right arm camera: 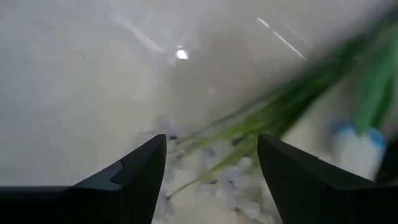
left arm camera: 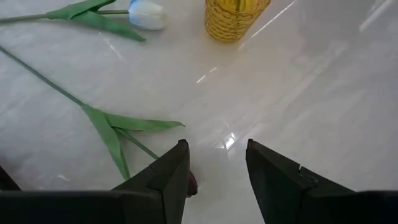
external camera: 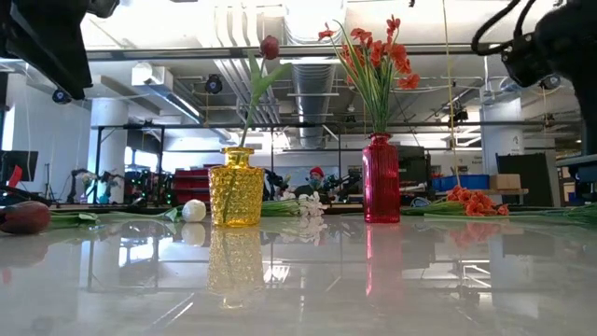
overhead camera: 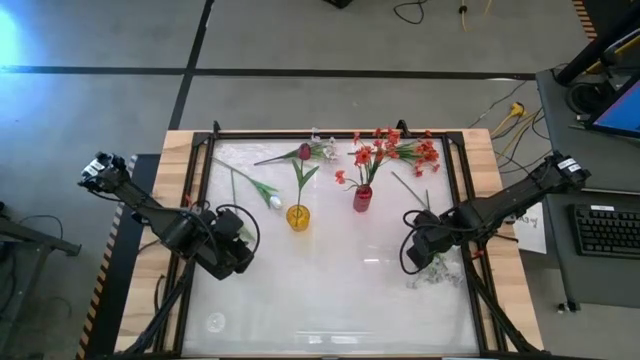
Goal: Sort flowers into vase by color
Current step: Put the left orange flowers into the yellow flower vase
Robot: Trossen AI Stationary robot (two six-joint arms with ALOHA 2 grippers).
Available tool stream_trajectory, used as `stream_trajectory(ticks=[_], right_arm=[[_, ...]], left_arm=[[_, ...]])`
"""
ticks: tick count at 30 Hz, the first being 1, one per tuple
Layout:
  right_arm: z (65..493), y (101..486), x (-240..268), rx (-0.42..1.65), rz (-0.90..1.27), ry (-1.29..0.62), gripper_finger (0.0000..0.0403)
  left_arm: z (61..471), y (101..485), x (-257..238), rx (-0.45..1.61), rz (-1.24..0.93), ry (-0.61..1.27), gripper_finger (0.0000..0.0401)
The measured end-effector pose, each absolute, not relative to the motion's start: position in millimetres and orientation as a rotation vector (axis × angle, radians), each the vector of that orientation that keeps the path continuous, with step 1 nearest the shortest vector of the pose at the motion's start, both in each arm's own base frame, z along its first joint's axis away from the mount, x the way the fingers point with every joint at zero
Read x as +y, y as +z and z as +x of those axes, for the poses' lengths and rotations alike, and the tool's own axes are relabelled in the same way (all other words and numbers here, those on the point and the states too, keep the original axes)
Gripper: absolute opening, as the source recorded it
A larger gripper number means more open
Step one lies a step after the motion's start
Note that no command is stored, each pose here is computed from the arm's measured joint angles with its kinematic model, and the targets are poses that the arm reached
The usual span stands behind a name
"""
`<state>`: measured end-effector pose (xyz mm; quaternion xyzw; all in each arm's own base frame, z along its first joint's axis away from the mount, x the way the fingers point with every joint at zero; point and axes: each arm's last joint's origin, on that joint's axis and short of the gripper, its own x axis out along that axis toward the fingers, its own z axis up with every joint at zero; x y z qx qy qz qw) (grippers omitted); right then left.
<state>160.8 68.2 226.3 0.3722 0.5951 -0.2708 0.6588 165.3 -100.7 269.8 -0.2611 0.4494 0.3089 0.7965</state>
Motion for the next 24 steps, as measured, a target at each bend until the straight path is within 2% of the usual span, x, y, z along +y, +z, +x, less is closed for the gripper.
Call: stream_trajectory(ticks=[6,19,24], right_arm=[[147.2,222.2,56.2,1.342,0.738,-0.846,0.0222],[144.5,199.6,51.9,1.262,0.754,-1.011,0.018],[150.1,192.9,53.9,1.251,0.759,-1.014,0.0174]], left_arm=[[165.8,270.2,-100.1,0.948,-0.517,0.655,0.0146],[167.2,271.0,-99.9,0.906,-0.488,0.658,0.0146],[170.5,272.0,-102.3,0.892,-0.469,0.61,0.0146]])
